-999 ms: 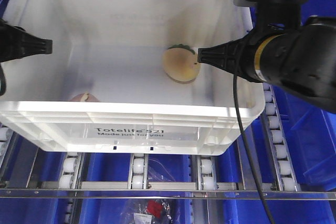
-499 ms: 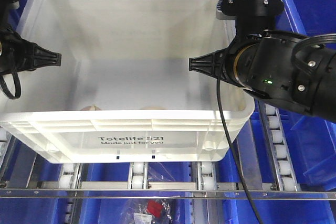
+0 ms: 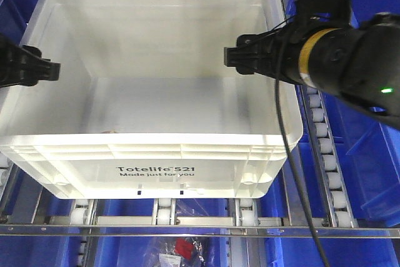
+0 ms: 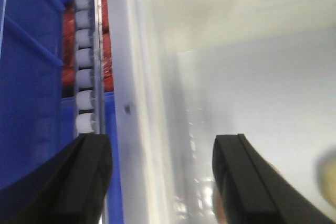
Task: Place moving items into box and shelve
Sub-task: 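Open both grippers to release the tote rims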
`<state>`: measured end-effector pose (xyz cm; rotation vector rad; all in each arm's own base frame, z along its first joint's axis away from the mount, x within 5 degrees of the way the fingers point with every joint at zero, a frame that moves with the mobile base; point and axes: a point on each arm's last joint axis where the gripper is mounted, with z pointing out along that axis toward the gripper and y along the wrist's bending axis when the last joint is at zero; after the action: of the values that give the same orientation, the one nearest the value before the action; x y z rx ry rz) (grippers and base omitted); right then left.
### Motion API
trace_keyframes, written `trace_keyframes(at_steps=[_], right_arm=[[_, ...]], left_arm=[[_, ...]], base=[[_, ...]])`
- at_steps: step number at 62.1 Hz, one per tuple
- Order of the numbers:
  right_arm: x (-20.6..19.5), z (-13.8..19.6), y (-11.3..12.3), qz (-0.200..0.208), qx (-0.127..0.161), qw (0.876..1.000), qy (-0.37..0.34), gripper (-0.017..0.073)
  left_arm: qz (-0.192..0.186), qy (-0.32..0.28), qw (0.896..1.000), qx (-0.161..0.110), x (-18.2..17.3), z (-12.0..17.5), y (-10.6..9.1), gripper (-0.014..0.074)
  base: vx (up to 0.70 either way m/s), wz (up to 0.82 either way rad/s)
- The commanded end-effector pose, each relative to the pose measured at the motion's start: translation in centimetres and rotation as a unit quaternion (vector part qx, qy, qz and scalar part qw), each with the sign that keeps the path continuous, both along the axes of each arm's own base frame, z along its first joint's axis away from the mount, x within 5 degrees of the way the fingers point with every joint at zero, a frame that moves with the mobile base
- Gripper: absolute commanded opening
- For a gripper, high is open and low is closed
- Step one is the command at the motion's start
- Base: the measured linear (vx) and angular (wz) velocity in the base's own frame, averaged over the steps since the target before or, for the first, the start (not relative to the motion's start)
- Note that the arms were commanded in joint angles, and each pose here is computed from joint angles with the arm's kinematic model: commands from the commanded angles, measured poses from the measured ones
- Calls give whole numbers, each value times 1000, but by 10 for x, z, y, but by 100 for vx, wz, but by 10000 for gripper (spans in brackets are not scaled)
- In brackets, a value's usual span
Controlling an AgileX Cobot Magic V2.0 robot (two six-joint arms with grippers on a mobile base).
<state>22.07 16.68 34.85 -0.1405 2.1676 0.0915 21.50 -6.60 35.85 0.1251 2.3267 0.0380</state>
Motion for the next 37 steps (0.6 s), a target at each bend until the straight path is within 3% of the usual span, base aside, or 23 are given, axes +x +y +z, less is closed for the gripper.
trace_keyframes(at_steps=[1,8,18,22,31,37], right_arm=[[-13,30,-9,47,-3,998,-38,605],[-30,37,-18,94,-23,995,-18,589],[-59,28,-31,193,-55,980,8,587],[-72,20,-40,222,-72,972,9,587],[-103,16,-65,263,-62,963,-9,587],[-122,15,-84,272,-58,960,-23,587]], left_arm=[[-45,-54,997,-21,-25,32,4,544],[-89,-62,993,-38,-59,45,11,544],[-153,-87,982,-74,-110,48,20,542],[-187,-93,974,-92,-131,45,22,541],[-279,-116,945,-124,-176,45,24,541],[-302,-136,934,-136,-194,47,27,541]], base=[[0,0],[0,0],[0,0],[0,0],[0,0],[0,0]])
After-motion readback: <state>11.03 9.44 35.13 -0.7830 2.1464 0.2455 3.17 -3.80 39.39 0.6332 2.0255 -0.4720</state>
